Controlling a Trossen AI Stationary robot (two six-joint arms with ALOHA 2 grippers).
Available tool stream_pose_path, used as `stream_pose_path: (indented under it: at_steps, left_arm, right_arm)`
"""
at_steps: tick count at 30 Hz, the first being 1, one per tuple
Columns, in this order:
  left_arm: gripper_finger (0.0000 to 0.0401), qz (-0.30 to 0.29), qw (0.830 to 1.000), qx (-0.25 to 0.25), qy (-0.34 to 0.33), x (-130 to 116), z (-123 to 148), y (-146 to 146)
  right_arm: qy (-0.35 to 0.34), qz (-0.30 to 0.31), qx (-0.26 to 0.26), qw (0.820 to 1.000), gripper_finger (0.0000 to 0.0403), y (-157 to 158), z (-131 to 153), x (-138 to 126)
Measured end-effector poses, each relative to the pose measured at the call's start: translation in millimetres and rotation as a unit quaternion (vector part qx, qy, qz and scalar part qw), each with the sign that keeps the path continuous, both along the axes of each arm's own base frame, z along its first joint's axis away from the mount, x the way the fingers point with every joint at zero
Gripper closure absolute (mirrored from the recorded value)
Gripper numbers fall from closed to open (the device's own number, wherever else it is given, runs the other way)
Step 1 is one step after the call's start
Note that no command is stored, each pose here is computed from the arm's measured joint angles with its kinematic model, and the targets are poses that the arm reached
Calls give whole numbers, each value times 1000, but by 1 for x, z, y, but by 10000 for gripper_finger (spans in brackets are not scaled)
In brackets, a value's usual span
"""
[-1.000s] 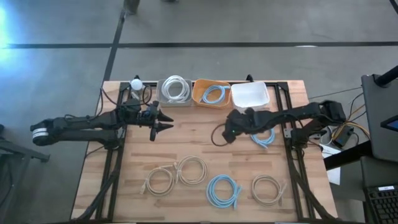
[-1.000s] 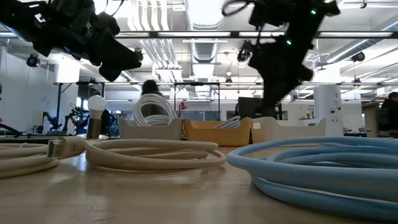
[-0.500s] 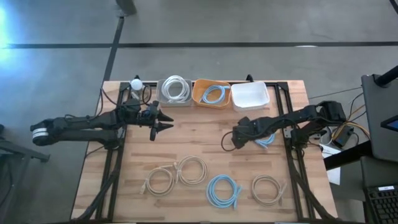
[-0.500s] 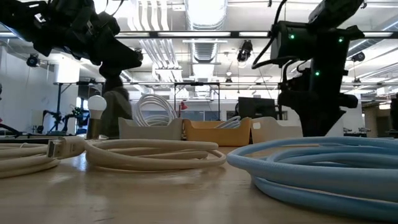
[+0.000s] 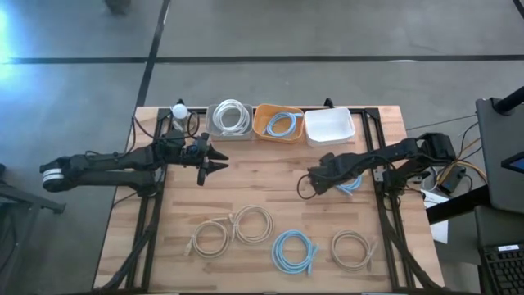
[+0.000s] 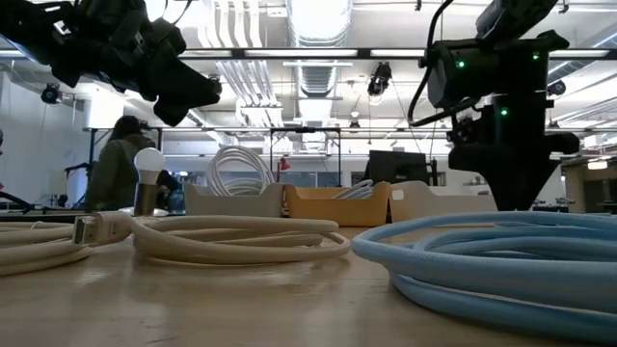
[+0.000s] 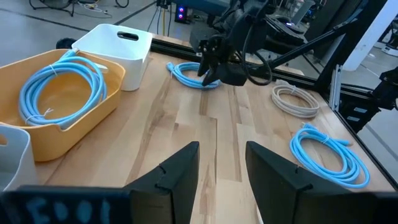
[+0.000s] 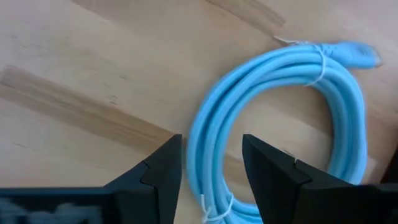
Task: Pick & Place USB Port
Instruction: Put the top blue charger cable into the orange bin
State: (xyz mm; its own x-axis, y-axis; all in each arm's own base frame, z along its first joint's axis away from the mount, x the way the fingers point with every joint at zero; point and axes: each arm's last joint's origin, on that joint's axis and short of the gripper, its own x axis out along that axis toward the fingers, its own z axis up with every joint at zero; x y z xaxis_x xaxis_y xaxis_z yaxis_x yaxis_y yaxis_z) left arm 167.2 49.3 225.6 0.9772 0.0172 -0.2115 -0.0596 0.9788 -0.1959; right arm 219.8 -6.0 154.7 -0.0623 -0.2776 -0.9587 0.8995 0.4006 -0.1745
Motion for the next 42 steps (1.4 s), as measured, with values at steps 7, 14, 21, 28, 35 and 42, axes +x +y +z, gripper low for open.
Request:
stream_pose_path:
  at_steps: [7, 14, 21, 28, 35, 42]
  left_arm:
    - [245, 0, 1000, -1, 2, 0, -2, 0]
    - [245, 0, 1000, -3, 8, -1, -6, 0]
    - [245, 0, 1000, -1, 4, -1, -5, 0]
    - [245, 0, 1000, 3, -9, 0, -3, 0]
    - [245, 0, 1000, 4, -11, 0, -3, 0]
    - [245, 0, 1000, 4, -10, 0, -3, 0]
  right_arm:
    - [-6, -5, 5, 1000, 219, 0, -2, 0]
    - [6, -25, -8, 1000, 223, -1, -16, -12]
    - [-18, -22, -7, 1000, 273, 0, -28, -16]
    - [-47, 35, -22, 998, 373, -1, -11, 5]
    - [-100, 116, -105, 983, 369, -5, 36, 43]
    - [-148, 180, -218, 948, 367, -11, 95, 75]
